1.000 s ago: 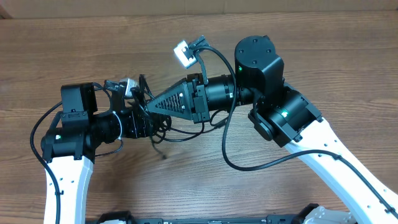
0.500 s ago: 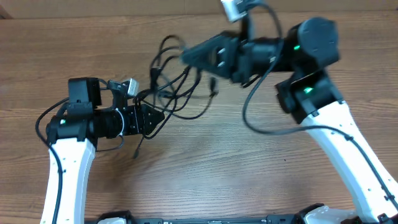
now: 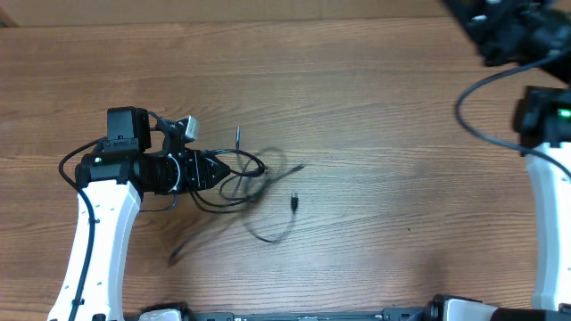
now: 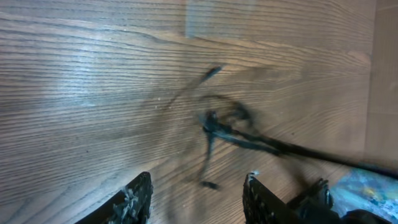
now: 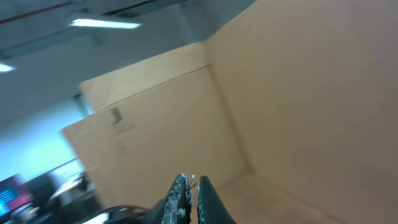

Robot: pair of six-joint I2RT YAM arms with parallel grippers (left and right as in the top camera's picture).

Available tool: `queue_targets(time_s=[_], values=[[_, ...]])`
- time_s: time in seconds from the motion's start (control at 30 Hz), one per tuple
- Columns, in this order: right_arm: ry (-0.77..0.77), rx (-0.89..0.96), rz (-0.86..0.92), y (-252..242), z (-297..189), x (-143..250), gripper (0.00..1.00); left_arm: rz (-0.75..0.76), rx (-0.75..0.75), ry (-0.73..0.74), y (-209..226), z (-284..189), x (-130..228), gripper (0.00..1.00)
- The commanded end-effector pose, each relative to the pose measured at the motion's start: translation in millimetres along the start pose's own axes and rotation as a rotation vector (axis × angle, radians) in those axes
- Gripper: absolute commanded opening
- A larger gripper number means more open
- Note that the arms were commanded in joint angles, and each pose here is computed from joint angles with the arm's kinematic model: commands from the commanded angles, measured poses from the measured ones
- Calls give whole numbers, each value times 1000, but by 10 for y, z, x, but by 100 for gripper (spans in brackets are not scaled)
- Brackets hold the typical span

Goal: Untangle cables

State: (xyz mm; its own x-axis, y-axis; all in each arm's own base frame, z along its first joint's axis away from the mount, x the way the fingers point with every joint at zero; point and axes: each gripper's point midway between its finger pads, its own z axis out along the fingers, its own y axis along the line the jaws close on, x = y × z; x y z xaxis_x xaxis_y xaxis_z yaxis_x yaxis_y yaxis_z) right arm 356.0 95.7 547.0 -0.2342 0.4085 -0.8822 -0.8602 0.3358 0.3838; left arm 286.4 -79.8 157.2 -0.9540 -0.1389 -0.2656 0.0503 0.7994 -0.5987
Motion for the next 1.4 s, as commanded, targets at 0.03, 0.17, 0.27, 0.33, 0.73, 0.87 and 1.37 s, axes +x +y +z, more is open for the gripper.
queue_targets(time_s=[0.03,0.17,0.27,0.33,0.73,0.87,1.37], values=[[69,6,-25,83,-165,-11,29,27,41,-6,-67,-12,-12,41],[176,-22,42,81,-181,205,69,44,162,-17,-278,-35,-42,36],[250,-56,41,95,-202,360,70,56,281,-19,-481,-82,-48,31],[297,-82,39,106,-230,458,70,73,359,-22,-611,-128,-53,28],[352,-159,-35,65,-197,693,64,269,521,-156,-1253,-721,-453,29],[223,30,71,-417,-82,591,63,331,525,-218,-1489,-1011,-611,29],[282,985,164,-1691,-145,1639,100,414,236,-445,-1773,-1478,-1073,26]])
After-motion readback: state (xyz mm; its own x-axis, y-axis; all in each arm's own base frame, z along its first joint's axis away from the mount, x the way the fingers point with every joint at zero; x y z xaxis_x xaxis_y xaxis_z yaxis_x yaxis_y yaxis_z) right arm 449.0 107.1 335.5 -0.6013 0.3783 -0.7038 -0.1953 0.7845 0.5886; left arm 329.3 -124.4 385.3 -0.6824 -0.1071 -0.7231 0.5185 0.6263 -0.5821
